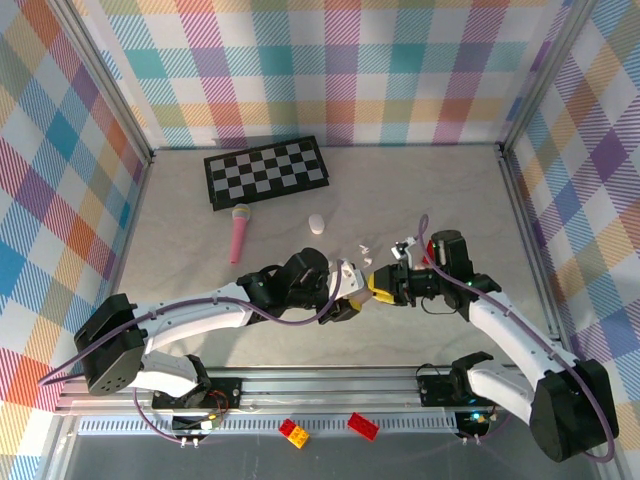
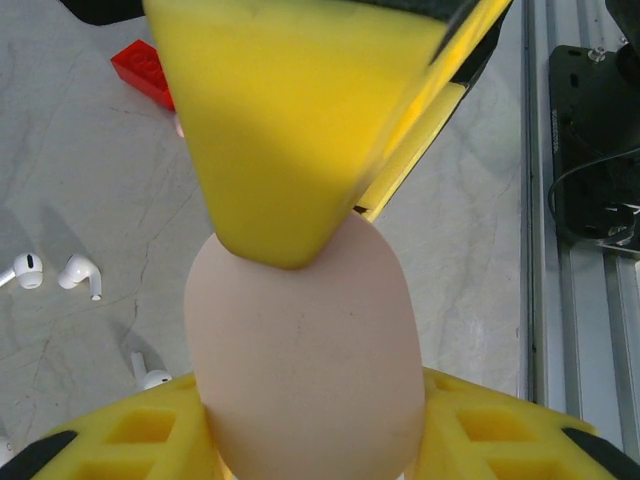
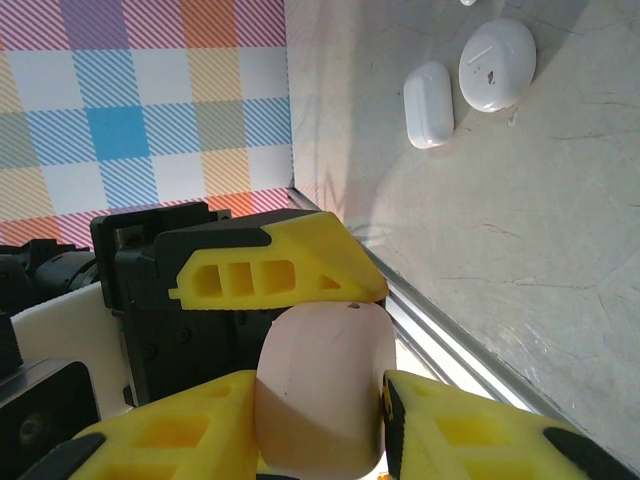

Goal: Insert the wireless bluetooth earbuds into the charging case

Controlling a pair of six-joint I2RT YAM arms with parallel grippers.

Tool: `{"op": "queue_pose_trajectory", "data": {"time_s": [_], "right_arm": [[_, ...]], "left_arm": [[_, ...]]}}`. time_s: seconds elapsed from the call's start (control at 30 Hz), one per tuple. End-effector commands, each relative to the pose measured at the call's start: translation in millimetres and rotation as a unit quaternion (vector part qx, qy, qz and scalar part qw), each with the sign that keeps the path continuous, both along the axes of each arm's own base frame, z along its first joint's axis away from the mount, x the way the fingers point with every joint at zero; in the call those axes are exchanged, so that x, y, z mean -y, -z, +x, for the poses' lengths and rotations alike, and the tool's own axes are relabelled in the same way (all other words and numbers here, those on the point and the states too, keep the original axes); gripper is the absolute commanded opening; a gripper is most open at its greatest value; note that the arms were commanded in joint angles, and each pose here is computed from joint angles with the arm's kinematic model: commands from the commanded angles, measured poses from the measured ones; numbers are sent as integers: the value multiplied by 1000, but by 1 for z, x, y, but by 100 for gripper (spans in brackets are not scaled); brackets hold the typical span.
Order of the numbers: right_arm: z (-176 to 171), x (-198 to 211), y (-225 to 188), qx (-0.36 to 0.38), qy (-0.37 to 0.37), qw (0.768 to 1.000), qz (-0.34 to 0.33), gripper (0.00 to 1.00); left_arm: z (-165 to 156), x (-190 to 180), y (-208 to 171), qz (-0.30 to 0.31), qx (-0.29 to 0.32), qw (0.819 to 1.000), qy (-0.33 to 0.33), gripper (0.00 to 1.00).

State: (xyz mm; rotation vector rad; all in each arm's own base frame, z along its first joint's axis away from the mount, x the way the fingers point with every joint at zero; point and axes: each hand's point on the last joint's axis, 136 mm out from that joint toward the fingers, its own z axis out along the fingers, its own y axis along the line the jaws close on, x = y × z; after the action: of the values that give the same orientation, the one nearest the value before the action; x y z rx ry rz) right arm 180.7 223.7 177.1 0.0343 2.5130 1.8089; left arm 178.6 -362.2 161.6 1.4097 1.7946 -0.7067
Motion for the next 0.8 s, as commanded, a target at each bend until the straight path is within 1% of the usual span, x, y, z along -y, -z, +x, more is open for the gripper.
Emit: {"op": "queue_pose_trajectory", "data": {"time_s": [0.0, 0.27, 0.37, 0.43, 0.53, 0.57, 0.6, 0.7, 0.77], "right_arm": [[-3, -7, -1, -7, -18, 1000, 11, 38], [-5, -11, 3, -11, -24, 1000, 5, 39], [-5, -10, 3, -8, -23, 1000, 2, 28], [-4, -10, 3, -5, -19, 1000, 0, 25], [1, -9, -1, 2, -7, 1000, 1, 21], [4, -9, -5, 7, 0, 1000, 4, 22], [7, -9, -9, 10, 5, 1000, 14, 22], [20, -3, -27, 31, 32, 998, 40, 22], [28, 1, -39, 42, 46, 996, 56, 22]], "left_arm": [[4, 0, -14, -17, 16, 1000, -1, 42], [8, 2, -13, -19, 8, 1000, -15, 42], [10, 2, -13, -22, 8, 1000, -20, 42], [12, 2, -13, -23, 11, 999, -24, 43], [17, 2, -16, -39, 19, 998, -40, 53], [20, 2, -18, -51, 20, 997, -49, 59], [26, 2, -22, -71, 18, 995, -63, 70], [42, -1, -40, -148, 12, 984, -99, 88], [51, -4, -57, -198, 16, 973, -116, 96]]}}
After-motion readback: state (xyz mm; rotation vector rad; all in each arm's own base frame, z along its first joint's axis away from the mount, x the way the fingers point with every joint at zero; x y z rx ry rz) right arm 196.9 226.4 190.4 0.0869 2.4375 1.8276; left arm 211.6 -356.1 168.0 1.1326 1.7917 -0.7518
